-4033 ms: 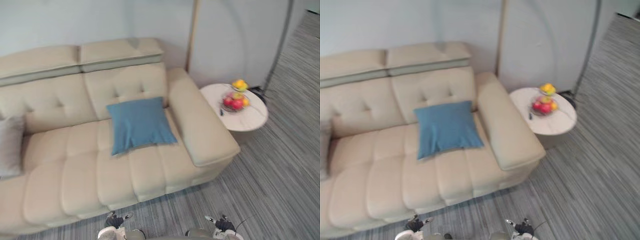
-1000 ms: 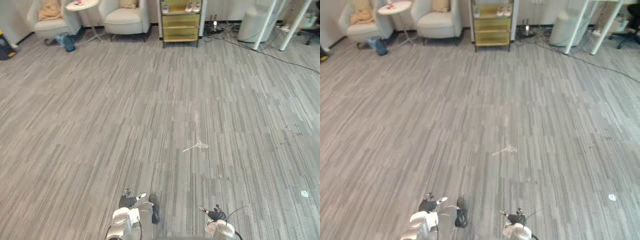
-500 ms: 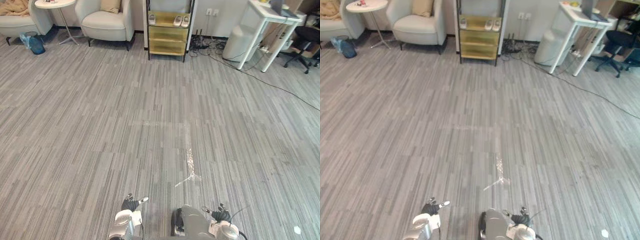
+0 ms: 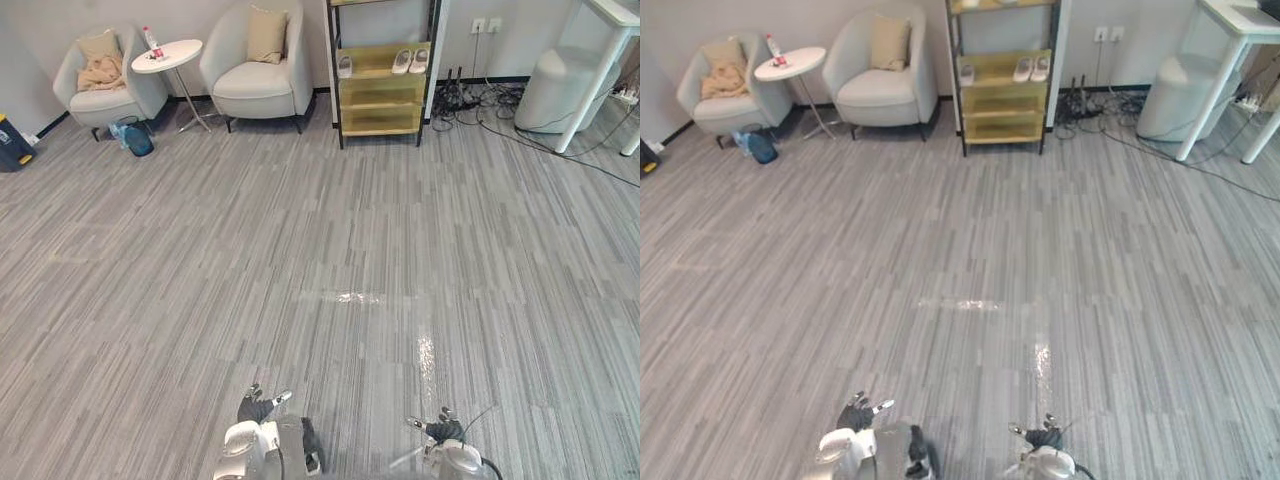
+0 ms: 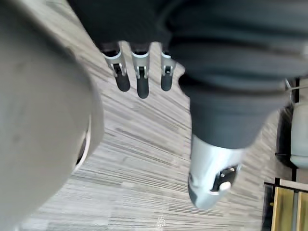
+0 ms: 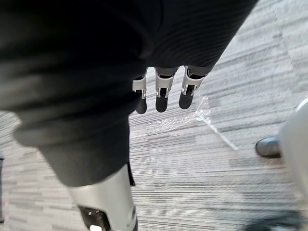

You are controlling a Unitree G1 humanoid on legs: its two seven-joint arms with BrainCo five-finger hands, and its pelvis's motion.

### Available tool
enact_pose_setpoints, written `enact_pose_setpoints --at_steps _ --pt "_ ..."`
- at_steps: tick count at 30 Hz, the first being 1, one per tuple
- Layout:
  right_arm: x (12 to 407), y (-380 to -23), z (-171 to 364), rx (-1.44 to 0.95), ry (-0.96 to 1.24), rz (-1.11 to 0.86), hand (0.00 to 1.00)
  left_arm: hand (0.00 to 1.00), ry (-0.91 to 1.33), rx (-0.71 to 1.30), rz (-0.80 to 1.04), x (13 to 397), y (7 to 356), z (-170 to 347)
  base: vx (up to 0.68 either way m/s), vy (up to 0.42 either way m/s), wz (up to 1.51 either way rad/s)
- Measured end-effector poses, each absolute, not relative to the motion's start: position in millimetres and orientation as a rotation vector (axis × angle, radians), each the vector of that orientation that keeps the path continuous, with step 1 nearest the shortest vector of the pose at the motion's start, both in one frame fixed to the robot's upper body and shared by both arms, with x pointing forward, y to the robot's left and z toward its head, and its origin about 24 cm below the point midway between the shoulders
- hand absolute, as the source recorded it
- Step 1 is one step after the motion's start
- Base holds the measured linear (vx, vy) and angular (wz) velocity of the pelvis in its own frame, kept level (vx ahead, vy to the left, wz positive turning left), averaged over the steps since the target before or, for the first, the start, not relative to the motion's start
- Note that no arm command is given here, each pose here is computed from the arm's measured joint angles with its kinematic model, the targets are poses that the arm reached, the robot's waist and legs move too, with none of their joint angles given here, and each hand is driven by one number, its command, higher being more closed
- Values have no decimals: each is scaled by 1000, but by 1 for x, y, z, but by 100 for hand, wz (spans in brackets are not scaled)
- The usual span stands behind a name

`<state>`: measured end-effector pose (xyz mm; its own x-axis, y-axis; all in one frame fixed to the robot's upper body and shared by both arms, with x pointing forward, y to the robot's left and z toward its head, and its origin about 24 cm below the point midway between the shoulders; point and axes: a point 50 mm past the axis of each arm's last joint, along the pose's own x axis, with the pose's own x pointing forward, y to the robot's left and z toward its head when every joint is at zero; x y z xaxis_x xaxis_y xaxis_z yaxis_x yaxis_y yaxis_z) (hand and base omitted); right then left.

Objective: Pick up cushions and gather them together orderly.

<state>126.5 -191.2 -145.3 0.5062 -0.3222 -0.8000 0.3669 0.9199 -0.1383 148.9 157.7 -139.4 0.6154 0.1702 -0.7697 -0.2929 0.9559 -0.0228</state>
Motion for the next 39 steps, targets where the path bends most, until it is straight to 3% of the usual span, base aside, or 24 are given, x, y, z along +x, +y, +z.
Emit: enact_pose_setpoints --at_steps 4,11,27,39 --pt "107 -181 -153 55 1017 -401 0 0 870 -145 276 148 162 -140 583 225 -17" --pt "115 -188 -148 50 972 -391 0 0 930 -110 220 145 153 -145 469 166 10" --pt "113 -202 -149 114 967 -470 0 0 939 -101 162 143 145 -146 362 -133 24" --pt "96 -191 -157 98 1033 -429 0 0 939 -101 166 139 146 -148 183 132 -17"
